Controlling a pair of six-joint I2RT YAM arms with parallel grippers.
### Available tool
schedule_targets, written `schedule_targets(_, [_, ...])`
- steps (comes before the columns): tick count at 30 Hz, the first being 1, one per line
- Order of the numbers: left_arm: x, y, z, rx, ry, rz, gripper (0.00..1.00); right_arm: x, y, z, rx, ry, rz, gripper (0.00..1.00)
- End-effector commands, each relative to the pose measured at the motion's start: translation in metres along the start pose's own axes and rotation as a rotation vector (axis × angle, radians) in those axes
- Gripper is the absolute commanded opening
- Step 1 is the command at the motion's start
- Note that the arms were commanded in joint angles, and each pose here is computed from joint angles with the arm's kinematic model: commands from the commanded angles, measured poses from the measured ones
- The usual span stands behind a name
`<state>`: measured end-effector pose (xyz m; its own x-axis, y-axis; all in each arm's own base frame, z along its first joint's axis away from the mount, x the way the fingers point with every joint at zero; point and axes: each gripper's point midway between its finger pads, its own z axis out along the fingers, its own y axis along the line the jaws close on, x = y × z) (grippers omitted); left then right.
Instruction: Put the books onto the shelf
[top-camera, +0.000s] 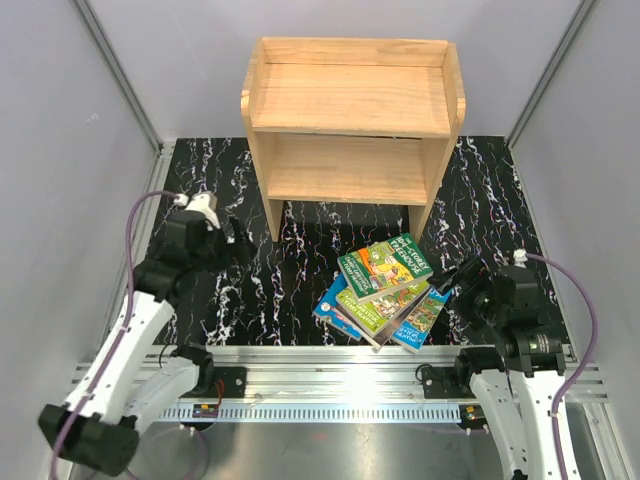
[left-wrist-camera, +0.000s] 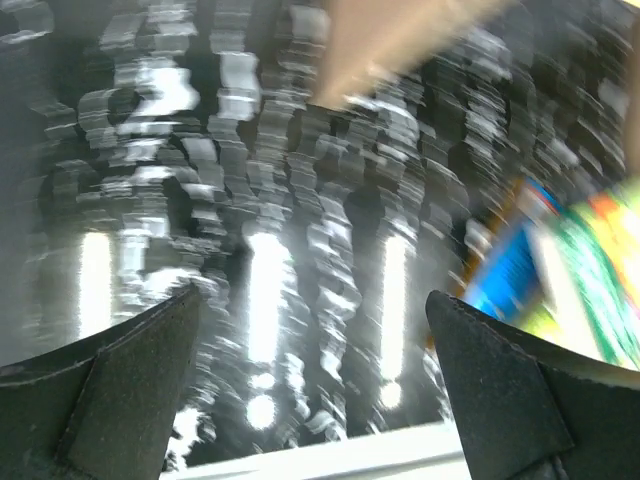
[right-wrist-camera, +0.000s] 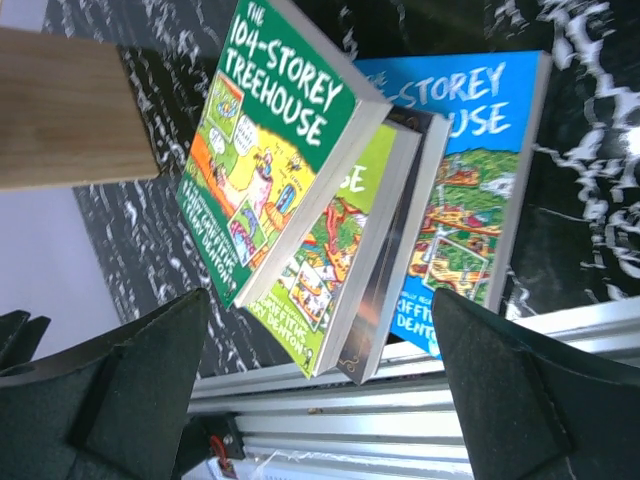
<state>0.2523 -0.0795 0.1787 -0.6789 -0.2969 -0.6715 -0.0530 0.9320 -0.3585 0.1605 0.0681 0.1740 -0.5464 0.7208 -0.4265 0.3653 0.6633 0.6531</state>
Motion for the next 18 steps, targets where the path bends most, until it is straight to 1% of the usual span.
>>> schedule_targets(1, [0.002,-0.045,-0.038,0.04,-0.022,0.125,0.99,0.006,0.027,0.005,-0.163,0.034,0.007,1.0])
schedule_targets(3, [-0.001,-0.068,-0.049,0.071,-0.029,0.144,0.99,0.012,0.026,0.01,-0.171,0.058,0.025,1.0])
schedule_targets(4, [0.007,-0.081,-0.052,0.09,-0.017,0.193,0.99,0.013,0.027,0.01,-0.182,0.058,0.026,1.0])
schedule_targets(6, [0.014,-0.1,-0.046,0.106,0.007,0.224,0.99,0.016,0.026,0.011,-0.184,0.072,0.029,1.0])
schedule_targets(7, [0.026,-0.114,-0.036,0.114,0.039,0.264,0.99,0.017,0.026,0.011,-0.188,0.077,0.027,1.0])
schedule_targets(9, [0.039,-0.129,-0.025,0.124,0.077,0.294,0.99,0.02,0.03,0.009,-0.206,0.099,0.022,1.0])
schedule_targets(11, [0.057,-0.155,-0.016,0.168,0.113,0.342,0.99,0.019,0.036,0.006,-0.23,0.102,0.011,1.0])
schedule_targets(12, [0.07,-0.166,-0.001,0.163,0.14,0.374,0.99,0.019,0.038,0.005,-0.231,0.109,0.012,1.0])
schedule_targets(13, [0.075,-0.182,-0.002,0.198,0.146,0.398,0.99,0.02,0.036,0.007,-0.213,0.125,0.015,1.0])
schedule_targets(14, [0.079,-0.189,0.003,0.201,0.155,0.412,0.99,0.019,0.038,0.006,-0.208,0.13,0.011,1.0])
schedule_targets(15, [0.088,-0.198,0.018,0.194,0.179,0.43,0.99,0.019,0.038,0.006,-0.197,0.141,0.009,1.0])
schedule_targets(16, [0.087,-0.209,0.019,0.218,0.18,0.43,0.99,0.02,0.035,0.011,-0.163,0.167,0.016,1.0])
schedule_targets(18, [0.089,-0.222,0.028,0.237,0.188,0.449,0.99,0.019,0.037,0.012,-0.153,0.181,0.01,1.0])
